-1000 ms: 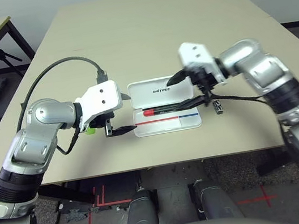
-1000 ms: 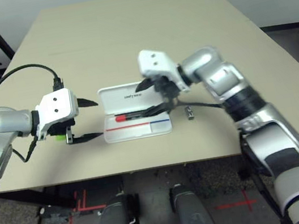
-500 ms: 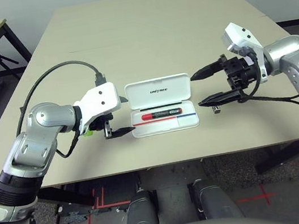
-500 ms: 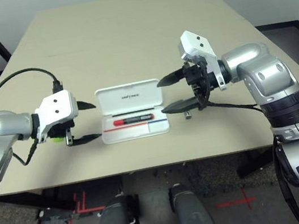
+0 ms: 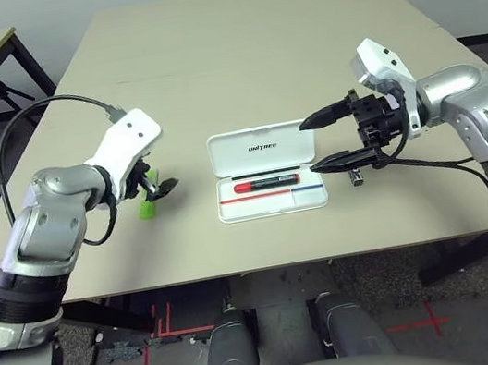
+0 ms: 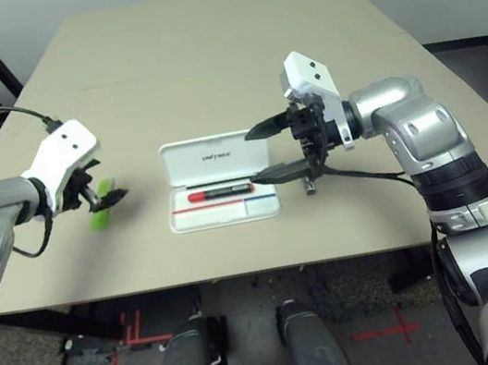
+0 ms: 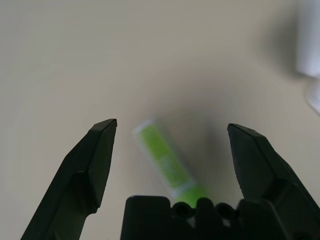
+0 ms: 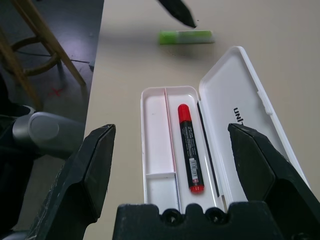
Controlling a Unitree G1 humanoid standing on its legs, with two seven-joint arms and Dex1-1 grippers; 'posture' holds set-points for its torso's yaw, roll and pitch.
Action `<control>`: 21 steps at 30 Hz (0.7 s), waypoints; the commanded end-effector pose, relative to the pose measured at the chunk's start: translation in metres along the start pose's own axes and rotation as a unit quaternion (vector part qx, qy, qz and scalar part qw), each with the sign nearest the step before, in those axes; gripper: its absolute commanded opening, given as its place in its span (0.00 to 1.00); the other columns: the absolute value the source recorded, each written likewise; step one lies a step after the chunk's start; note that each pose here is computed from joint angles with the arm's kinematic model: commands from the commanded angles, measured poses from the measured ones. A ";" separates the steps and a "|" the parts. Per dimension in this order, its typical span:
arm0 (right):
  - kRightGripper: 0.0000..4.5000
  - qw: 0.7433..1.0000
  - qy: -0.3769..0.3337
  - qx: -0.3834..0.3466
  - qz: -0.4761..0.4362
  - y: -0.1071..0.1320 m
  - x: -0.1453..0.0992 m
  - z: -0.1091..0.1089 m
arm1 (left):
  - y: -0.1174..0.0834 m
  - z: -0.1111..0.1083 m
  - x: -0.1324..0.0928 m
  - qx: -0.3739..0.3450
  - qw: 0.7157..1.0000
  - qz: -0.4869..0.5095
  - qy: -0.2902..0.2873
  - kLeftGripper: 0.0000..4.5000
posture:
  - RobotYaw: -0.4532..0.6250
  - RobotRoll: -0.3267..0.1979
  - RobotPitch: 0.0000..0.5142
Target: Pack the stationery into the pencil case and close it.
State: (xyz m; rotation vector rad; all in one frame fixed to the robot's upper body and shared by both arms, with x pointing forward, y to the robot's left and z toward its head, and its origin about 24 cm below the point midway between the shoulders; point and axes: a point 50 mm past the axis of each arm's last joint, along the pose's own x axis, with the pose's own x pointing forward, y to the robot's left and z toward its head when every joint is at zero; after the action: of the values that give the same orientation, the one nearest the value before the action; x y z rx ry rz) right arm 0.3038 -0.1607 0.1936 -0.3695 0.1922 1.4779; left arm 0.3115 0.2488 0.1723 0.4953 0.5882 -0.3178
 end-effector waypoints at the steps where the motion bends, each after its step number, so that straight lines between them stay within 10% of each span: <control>1: 1.00 1.000 0.003 -0.003 0.001 -0.001 0.001 -0.001 | 0.014 -0.009 -0.001 -0.089 0.995 0.032 0.027 1.00 | 0.44 0.62 0.14; 21: 1.00 1.000 0.016 -0.008 -0.004 -0.002 0.003 -0.008 | -0.010 -0.034 0.025 -0.235 0.967 0.023 0.093 1.00 | 0.43 0.62 0.14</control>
State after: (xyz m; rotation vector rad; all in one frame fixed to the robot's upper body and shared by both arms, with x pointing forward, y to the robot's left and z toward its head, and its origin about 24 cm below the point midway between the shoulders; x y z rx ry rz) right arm 0.3058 -0.1601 0.1901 -0.3966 0.1845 1.4753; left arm 0.3131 0.2495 0.1361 0.1025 0.7691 -0.1114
